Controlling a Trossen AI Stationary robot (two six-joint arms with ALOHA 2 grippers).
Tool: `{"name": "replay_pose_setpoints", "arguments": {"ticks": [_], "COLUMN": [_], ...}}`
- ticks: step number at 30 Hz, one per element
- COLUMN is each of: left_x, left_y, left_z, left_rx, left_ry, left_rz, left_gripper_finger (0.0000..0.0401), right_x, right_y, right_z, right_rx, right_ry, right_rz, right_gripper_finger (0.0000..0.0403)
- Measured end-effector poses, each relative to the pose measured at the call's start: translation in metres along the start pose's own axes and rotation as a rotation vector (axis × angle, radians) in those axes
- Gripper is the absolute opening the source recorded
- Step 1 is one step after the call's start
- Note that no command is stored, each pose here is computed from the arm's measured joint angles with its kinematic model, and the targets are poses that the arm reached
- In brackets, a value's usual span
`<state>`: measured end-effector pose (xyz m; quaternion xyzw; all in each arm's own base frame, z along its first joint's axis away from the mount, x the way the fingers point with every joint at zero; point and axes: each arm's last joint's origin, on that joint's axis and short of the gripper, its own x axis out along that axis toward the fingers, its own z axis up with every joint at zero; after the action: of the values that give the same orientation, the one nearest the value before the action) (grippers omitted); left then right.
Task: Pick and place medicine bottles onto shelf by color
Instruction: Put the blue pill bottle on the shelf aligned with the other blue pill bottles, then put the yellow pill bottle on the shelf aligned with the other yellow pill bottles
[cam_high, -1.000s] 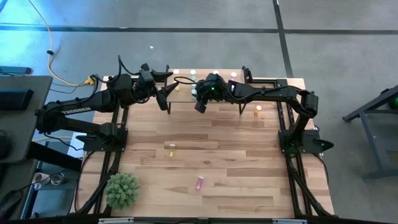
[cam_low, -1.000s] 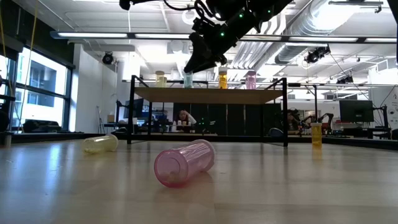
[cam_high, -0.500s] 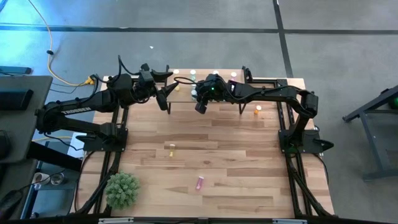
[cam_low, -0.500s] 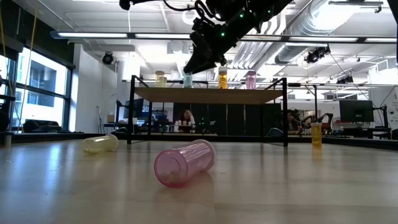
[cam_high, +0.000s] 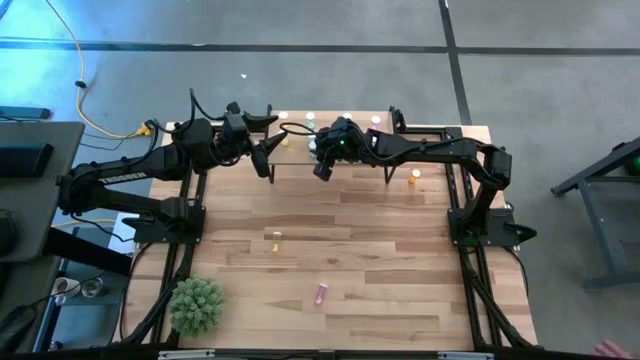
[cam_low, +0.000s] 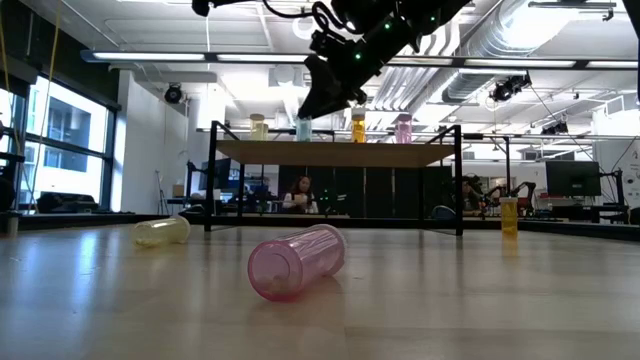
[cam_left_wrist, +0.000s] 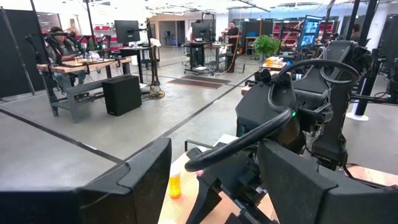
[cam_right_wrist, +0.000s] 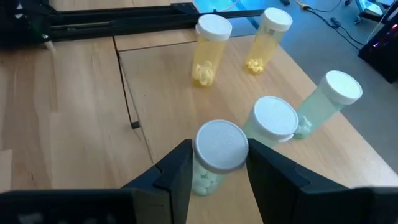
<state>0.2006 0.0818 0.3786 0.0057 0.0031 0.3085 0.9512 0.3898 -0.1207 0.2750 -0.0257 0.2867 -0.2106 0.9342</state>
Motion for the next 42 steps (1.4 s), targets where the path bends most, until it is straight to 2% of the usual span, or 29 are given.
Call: {"name": "replay_pose_setpoints", "arguments": {"ticks": [5, 12, 19, 28, 32, 42], "left_x": [0.000, 0.000, 0.000, 0.000, 0.000, 0.000], "left_y": [0.000, 0.000, 0.000, 0.000, 0.000, 0.000], "left_z": [0.000, 0.000, -0.002, -0.005, -0.005, -0.005], "left_rx": [0.000, 0.000, 0.006, 0.014, 0.014, 0.015], "left_ry": [0.000, 0.000, 0.019, 0.051, 0.051, 0.055], "left_rz": [0.000, 0.000, -0.001, -0.001, -0.001, -0.001], "left_gripper_finger": [0.0227, 0.0227, 0.0227, 0.0227, 0.0227, 0.0227], "right_x": [0.000, 0.000, 0.000, -0.001, -0.001, -0.017], "right_y": [0.002, 0.001, 0.003, 0.004, 0.004, -0.001], "right_z": [0.000, 0.000, 0.000, 0.000, 0.000, 0.026], "right_rx": [0.029, 0.034, 0.034, 0.033, 0.033, 0.026], "right_ry": [-0.004, -0.003, -0.005, -0.005, -0.005, 0.028], "right_rz": [0.054, 0.033, 0.058, 0.060, 0.056, 0.059], "right_gripper_finger": [0.0138, 0.0138, 0.0139, 0.0196, 0.0204, 0.0204]}}
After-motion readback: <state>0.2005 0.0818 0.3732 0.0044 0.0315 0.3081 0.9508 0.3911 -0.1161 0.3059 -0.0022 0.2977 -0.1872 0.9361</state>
